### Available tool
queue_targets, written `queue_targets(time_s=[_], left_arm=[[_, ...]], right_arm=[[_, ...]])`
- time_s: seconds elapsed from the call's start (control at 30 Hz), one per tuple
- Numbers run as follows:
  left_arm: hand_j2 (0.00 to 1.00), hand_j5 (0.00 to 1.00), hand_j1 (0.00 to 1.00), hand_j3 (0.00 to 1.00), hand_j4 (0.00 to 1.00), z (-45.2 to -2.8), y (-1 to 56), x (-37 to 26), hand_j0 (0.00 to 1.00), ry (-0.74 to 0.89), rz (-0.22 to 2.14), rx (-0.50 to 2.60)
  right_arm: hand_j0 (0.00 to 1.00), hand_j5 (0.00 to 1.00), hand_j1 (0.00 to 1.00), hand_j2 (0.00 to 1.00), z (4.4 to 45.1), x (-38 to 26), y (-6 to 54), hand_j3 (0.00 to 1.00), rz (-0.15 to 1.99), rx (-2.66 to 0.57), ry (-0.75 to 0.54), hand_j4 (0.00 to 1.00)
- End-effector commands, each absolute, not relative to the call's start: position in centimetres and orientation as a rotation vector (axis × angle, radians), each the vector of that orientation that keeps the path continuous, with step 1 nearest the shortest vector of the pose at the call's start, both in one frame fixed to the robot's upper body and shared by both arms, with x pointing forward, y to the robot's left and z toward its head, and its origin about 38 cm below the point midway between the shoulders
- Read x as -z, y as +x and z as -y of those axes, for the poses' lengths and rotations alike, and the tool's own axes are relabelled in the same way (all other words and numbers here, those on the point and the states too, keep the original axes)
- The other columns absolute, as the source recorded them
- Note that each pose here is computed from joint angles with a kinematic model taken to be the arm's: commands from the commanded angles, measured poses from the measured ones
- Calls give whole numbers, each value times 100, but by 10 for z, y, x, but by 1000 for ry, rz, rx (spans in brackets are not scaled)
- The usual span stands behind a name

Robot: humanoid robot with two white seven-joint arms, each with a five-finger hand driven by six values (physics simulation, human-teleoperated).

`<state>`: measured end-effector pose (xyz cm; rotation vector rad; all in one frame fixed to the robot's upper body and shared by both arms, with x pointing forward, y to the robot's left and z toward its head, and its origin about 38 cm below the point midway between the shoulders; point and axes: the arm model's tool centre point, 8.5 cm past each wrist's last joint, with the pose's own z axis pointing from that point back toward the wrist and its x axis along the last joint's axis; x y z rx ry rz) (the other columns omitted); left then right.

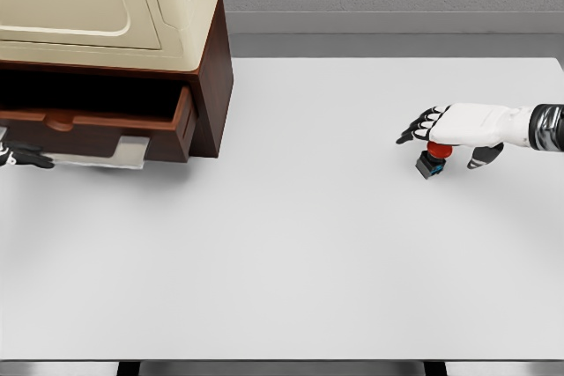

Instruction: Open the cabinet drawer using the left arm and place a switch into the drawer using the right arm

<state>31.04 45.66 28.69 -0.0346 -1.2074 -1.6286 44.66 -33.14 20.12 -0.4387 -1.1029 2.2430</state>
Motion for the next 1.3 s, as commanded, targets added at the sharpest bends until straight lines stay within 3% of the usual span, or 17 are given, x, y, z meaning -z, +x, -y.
queue_targets(time_s=[0.0,0.3,0.43,0.8,1.07,1.27], left_arm=[[100,100,100,100,100,-469,305,-277,100,40,1074,1722],[100,100,100,100,100,-477,299,-276,100,38,1033,1711],[100,100,100,100,100,-477,299,-277,100,38,1040,1707],[100,100,100,100,100,-474,303,-286,100,42,1080,1692],[100,100,100,100,100,-475,307,-303,100,33,1157,1614],[100,100,100,100,100,-480,311,-313,100,63,1188,1590]], right_arm=[[100,100,100,100,332,-202,447,100,1104,-2238,-438,100],[100,100,100,100,332,-201,447,100,1102,-2239,-438,100],[86,86,86,86,332,-201,447,86,1103,-2238,-437,86],[84,84,84,84,331,-194,445,84,1088,-2246,-417,84],[70,70,70,70,331,-194,445,70,1089,-2244,-418,70],[66,66,66,66,331,-194,445,66,1089,-2244,-418,66]])
